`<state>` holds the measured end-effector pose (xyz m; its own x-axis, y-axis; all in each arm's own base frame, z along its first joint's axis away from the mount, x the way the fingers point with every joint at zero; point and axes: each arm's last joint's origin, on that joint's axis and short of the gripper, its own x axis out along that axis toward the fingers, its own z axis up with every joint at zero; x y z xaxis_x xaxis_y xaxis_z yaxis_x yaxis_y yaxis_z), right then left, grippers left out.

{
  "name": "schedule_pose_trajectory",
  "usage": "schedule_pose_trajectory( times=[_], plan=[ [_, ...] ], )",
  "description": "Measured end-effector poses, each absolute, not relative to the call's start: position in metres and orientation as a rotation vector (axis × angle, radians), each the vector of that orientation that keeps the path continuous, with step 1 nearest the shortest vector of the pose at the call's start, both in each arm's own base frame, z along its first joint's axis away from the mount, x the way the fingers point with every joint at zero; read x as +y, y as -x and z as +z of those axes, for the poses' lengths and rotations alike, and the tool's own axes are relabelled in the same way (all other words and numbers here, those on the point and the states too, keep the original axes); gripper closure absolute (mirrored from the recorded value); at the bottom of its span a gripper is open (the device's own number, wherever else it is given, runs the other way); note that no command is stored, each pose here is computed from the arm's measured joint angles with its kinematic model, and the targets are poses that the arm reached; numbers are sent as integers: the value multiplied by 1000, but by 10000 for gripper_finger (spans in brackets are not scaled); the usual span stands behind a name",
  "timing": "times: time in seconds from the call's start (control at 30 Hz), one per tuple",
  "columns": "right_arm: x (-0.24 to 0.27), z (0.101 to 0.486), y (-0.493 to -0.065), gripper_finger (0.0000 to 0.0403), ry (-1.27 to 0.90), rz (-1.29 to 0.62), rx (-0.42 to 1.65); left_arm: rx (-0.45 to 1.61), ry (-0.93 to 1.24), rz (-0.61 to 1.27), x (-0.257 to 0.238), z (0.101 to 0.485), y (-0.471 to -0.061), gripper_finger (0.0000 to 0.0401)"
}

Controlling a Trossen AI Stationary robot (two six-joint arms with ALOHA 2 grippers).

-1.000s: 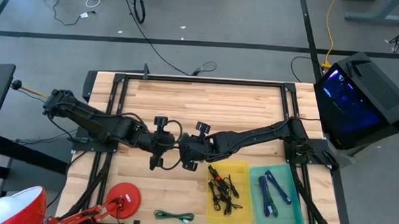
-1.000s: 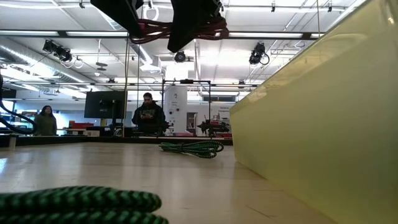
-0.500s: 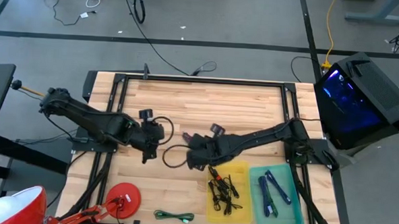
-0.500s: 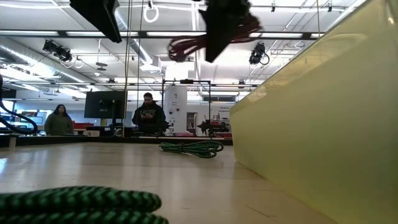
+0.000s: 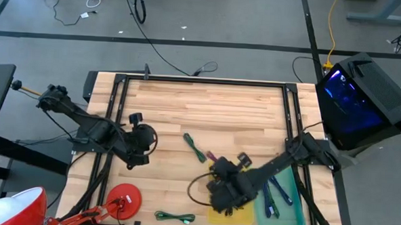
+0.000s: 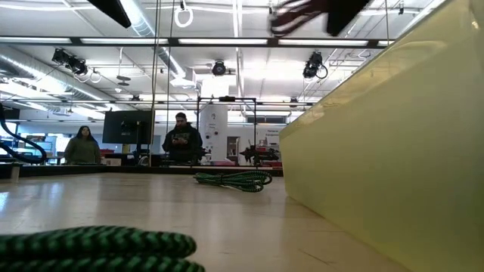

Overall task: Pick & Place USB Port
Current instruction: Put the red pattern charger cable into the blue bin

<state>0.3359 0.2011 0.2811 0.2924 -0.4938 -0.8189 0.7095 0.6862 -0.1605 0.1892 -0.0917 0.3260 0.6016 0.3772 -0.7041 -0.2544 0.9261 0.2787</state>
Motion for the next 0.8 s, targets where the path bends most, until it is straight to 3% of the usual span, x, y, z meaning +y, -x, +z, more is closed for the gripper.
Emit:
schedule_pose_trajectory(
  times=[0.43,0.8],
  plan=[
    [251,251,-269,388,-528,-1031,910,820,-92,339,-106,326,-182,287],
    [272,219,-225,388,-687,-1269,1077,741,-13,332,-121,328,-176,286]
  ],
)
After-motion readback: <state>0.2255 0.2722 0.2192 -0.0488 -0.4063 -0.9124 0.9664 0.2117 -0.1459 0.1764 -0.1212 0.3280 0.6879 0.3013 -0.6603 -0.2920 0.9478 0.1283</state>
